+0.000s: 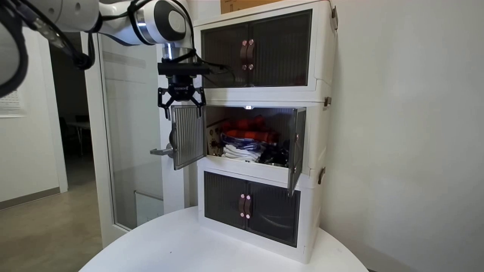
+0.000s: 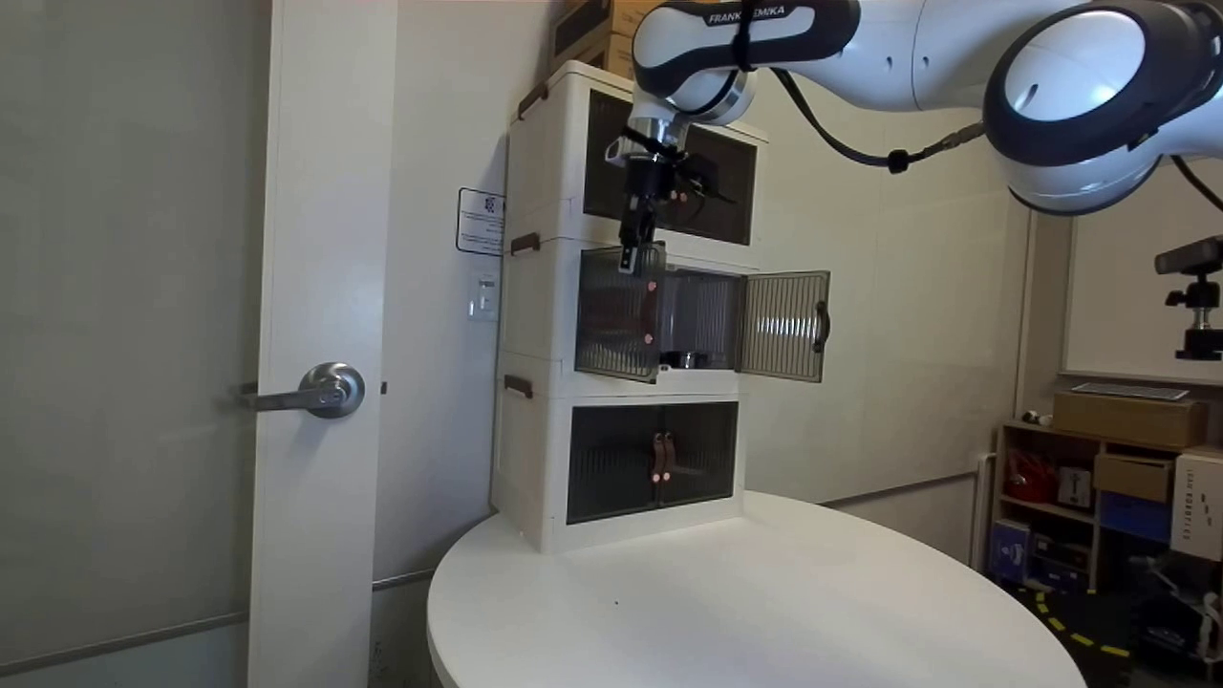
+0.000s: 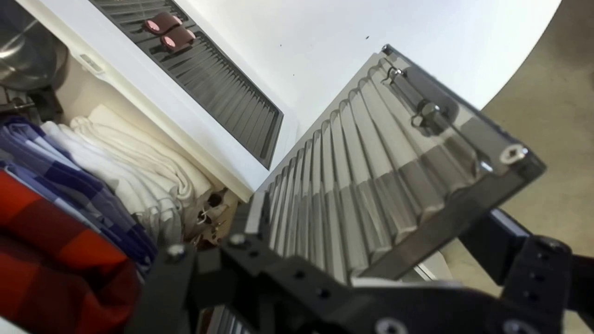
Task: Open the right and left middle cabinet doors, respectively
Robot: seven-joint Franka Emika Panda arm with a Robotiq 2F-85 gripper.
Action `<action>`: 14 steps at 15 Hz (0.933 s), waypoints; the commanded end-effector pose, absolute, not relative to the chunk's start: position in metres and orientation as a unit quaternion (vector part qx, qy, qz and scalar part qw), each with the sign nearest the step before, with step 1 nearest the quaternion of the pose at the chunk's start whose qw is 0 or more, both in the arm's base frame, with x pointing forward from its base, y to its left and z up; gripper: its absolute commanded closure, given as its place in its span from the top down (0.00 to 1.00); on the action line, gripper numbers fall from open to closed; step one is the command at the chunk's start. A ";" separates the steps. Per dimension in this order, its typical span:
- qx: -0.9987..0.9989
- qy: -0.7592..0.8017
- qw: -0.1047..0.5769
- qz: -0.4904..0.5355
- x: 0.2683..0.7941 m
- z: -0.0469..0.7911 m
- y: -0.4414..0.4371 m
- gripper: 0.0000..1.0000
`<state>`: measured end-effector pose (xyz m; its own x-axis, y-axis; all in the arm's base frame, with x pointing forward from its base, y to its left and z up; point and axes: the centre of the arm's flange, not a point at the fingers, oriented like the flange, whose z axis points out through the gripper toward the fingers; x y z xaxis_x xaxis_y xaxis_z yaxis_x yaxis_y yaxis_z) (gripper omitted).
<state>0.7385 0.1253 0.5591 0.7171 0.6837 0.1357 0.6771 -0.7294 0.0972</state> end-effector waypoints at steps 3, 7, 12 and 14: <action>0.926 0.366 0.035 0.087 0.770 0.591 0.140 1.00; 0.923 0.372 0.037 0.094 0.767 0.599 0.149 1.00; 0.914 0.392 0.028 0.099 0.762 0.607 0.170 1.00; 0.911 0.399 0.029 0.099 0.761 0.607 0.179 1.00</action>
